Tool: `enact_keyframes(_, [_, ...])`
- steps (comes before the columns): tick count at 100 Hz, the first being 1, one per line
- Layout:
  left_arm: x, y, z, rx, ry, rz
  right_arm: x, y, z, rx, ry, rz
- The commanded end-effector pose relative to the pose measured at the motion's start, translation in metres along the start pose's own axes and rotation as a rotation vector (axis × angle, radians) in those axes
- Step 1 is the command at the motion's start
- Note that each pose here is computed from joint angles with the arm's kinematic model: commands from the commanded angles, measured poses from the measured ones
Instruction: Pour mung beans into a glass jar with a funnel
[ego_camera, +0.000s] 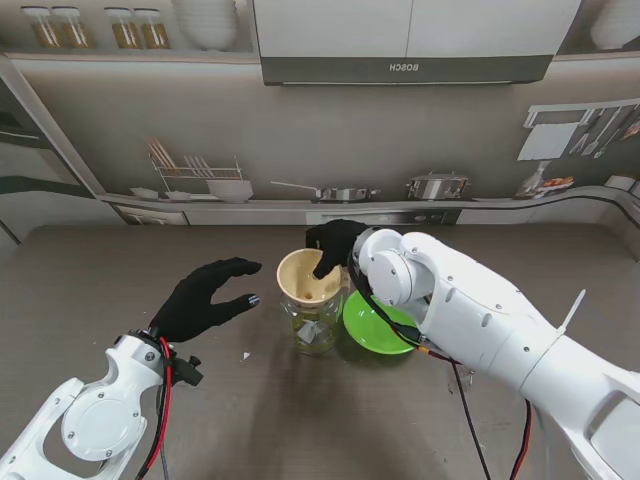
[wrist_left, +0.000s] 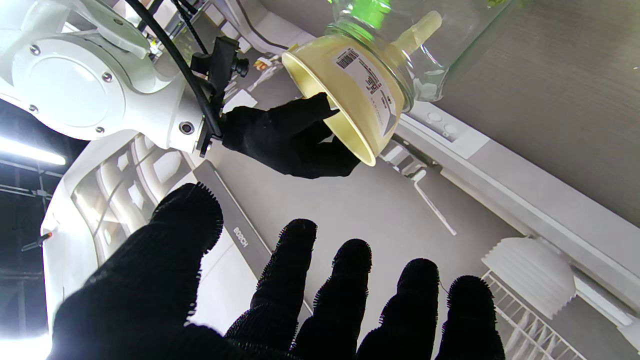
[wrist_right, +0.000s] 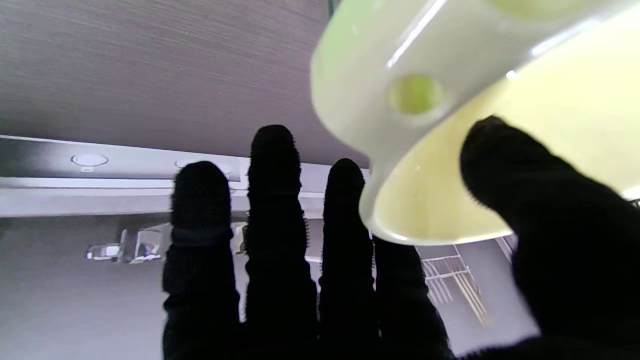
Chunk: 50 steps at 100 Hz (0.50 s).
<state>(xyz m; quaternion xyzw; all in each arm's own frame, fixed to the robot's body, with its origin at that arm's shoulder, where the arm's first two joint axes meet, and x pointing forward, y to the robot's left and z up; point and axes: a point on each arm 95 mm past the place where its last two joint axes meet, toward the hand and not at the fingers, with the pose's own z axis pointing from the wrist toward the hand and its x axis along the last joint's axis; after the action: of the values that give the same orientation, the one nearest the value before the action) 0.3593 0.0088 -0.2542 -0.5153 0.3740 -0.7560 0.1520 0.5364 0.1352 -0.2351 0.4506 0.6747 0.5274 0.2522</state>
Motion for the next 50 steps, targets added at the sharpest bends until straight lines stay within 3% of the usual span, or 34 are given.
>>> enact_keyframes(1, [0.0016,0.0018,-0.0007,-0.015,0.001,-0.009,0.0061,0.0018,0.0037,0.01,0.019,-0.014])
enact_keyframes(50, [0.0016,0.0011,-0.001,-0.009,-0.004,-0.014,0.0076,0.0037,0.0126,0.006,0.079,-0.032])
